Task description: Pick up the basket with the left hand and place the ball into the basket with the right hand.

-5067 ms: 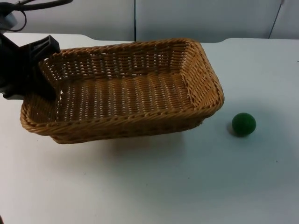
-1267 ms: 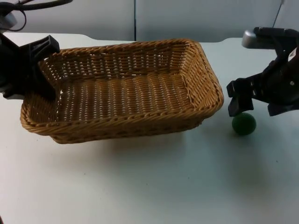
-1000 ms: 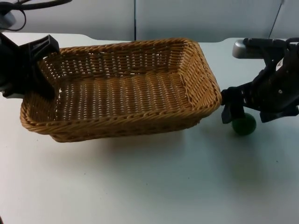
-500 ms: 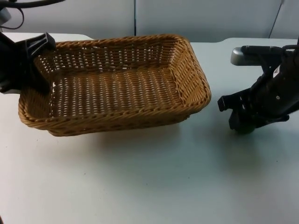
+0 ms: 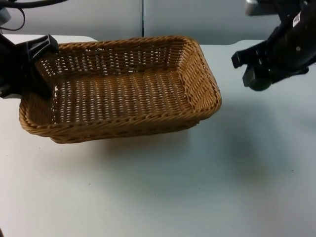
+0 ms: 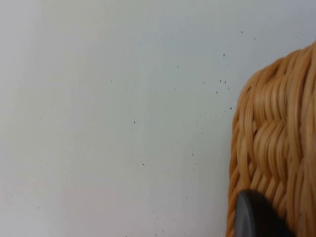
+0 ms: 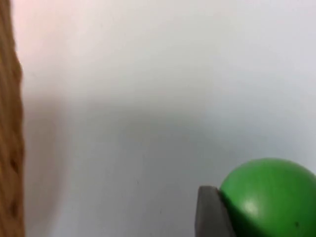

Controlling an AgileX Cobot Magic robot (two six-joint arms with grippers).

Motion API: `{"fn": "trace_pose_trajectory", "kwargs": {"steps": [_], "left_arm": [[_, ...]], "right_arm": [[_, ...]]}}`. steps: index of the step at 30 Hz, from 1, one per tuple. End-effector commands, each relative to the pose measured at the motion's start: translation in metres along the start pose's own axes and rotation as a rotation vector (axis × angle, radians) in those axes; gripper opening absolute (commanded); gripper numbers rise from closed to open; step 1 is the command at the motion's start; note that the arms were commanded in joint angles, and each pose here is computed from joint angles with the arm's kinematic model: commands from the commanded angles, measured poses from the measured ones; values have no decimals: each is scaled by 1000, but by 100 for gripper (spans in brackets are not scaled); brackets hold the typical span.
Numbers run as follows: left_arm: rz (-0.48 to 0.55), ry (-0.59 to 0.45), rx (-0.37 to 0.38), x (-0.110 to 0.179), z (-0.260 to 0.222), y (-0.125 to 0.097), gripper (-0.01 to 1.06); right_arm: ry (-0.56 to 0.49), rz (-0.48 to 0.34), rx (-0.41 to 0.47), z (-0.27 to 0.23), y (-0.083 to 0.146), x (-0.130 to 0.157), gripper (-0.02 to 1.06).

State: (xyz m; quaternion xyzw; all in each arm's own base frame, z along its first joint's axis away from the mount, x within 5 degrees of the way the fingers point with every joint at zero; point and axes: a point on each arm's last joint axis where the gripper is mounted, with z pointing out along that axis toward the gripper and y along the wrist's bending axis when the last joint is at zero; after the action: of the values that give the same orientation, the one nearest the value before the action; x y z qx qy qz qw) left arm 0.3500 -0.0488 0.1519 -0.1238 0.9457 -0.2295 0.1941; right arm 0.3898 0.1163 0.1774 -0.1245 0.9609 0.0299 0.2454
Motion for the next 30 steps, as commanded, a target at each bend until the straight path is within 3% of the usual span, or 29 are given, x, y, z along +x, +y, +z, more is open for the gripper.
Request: {"fn": "trace_pose_trajectory", "kwargs": {"steps": [1, 4, 8, 9, 13, 14, 17, 19, 24, 30], "left_arm": [[-26, -21, 16, -2, -5, -2, 0], [-26, -21, 16, -2, -5, -2, 0], [-24, -7, 21, -1, -5, -3, 0], [-24, -7, 21, -1, -5, -3, 0], [-26, 55, 54, 5, -5, -6, 0], [-26, 55, 54, 5, -5, -6, 0], [-18, 82, 68, 7, -5, -7, 0], [7, 106, 82, 10, -6, -8, 0], [27, 148, 110, 14, -7, -11, 0], [47, 177, 127, 16, -7, -12, 0]], "right_arm": [[1, 0, -3, -15, 3, -13, 0], [-10, -49, -6, -30, 7, -30, 0], [-53, -187, -60, -70, 37, -65, 0], [-53, -187, -60, -70, 37, -65, 0], [-48, -383, -226, -89, 91, -64, 0], [-48, -383, -226, -89, 91, -64, 0], [-48, -515, -348, -93, 133, -52, 0], [-65, -570, -382, -93, 152, -47, 0], [-73, -601, -398, -84, 170, -43, 0], [20, -553, -465, -57, 181, -32, 0]]}}
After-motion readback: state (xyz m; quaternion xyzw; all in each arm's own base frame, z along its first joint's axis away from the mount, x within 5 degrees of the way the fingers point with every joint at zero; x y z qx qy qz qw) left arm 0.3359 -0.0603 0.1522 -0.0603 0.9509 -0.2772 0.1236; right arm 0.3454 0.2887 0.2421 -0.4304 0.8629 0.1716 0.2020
